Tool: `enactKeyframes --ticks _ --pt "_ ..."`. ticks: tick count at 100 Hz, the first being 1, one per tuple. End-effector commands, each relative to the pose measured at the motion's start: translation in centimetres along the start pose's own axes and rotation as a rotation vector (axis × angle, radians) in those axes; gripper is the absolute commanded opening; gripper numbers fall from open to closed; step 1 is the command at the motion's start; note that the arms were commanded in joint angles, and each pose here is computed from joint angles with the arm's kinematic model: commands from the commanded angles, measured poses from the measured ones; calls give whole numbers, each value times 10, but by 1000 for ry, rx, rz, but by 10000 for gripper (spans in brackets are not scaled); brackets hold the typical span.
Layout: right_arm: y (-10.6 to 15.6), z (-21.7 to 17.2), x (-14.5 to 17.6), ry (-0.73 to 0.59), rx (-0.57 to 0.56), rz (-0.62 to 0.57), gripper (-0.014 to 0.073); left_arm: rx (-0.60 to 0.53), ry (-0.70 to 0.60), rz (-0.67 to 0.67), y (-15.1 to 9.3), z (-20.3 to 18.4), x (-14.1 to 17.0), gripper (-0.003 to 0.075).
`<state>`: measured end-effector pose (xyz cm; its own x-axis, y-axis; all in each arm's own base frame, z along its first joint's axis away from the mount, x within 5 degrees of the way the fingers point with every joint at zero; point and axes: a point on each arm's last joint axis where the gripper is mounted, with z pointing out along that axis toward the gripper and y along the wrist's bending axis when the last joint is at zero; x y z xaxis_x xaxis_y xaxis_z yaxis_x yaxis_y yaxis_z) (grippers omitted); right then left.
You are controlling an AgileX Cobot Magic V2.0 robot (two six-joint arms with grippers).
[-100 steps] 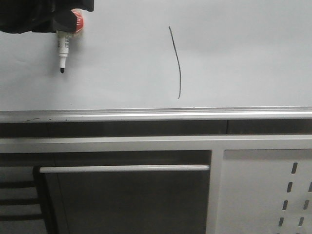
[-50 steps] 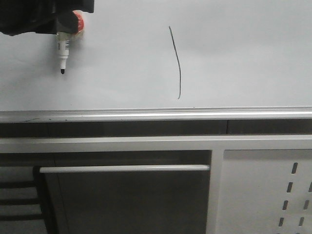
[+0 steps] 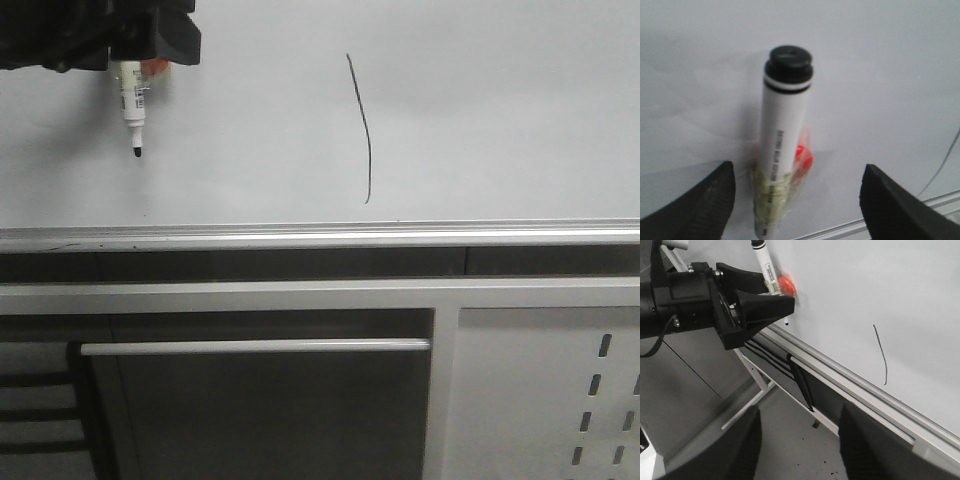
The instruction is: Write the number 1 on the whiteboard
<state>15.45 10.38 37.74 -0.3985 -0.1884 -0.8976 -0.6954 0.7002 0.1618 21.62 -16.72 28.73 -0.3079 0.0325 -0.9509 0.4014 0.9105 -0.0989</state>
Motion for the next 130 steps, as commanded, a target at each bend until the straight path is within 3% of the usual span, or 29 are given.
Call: enactKeyframes --ticks 1,25,44,56,66,81,87,102,130 --pt "3 -14 -14 -97 18 -6 321 54 -68 18 -3 -15 -21 504" --pt "9 -27 -9 -74 28 -72 321 152 -60 26 2 -54 -11 504" --pt "7 -40 -8 -93 70 -76 321 94 -154 -10 21 -88 -3 503" --pt "8 -51 -8 -122 97 -75 313 152 -213 -45 23 -112 -8 473" --pt "11 -62 -9 -168 122 -70 252 195 -280 -60 25 -133 -15 339" --pt "17 -81 -12 -270 162 -58 29 211 -373 -34 30 -155 -22 -23" --pt "20 -87 -11 -308 174 -63 -70 225 -389 -5 30 -160 -22 -20" --pt "27 -105 11 -386 237 -113 -51 305 -377 32 25 -170 -18 -20" --pt "40 -122 98 -516 275 -136 -52 308 -419 40 39 -190 23 -20"
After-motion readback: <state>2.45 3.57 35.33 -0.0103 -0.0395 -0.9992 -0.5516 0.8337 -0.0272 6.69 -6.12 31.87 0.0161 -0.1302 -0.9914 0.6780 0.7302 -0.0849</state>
